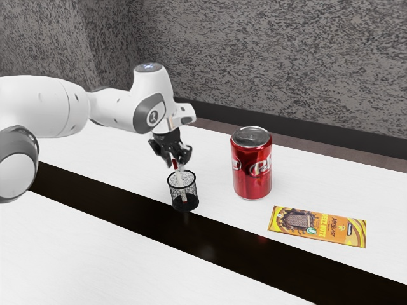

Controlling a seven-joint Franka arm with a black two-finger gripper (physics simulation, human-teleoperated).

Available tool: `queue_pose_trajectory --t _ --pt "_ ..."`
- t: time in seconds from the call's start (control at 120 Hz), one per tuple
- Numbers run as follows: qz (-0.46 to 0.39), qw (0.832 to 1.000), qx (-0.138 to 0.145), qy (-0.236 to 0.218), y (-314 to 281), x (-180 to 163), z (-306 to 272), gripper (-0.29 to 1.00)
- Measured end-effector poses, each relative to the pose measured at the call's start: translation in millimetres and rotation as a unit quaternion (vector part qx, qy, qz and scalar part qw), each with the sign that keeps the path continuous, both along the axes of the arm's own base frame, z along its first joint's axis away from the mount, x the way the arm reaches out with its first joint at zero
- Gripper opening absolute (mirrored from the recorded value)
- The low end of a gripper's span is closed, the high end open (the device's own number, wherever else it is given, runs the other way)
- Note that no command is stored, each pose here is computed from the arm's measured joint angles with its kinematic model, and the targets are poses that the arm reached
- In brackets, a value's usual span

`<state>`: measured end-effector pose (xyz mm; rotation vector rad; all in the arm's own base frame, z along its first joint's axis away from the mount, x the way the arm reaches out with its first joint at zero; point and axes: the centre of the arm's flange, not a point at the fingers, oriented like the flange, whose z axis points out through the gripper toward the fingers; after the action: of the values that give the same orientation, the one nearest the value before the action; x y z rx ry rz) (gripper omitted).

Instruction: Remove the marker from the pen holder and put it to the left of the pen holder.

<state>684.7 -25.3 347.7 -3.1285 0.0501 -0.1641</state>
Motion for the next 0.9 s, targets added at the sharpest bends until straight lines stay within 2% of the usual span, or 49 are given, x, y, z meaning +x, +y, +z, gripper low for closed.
queue_pose_trajectory --t 0.108,0.3,0.4,0.7,0.808,0.9 --pt "0.000 1.000 0.000 0.000 -1 -1 0 0.10" --pt "-0.004 1.000 -0.001 -0.002 -10 -1 2 0.01" --pt "-0.004 1.000 -0.001 -0.008 -11 -4 12 -0.02" --pt "-0.010 0.998 -0.008 -0.064 -25 -40 107 -0.06" --pt "-0.008 0.997 0.002 -0.077 -16 -47 127 -0.06" --pt "0.013 0.997 0.022 -0.072 19 -50 134 -0.06"
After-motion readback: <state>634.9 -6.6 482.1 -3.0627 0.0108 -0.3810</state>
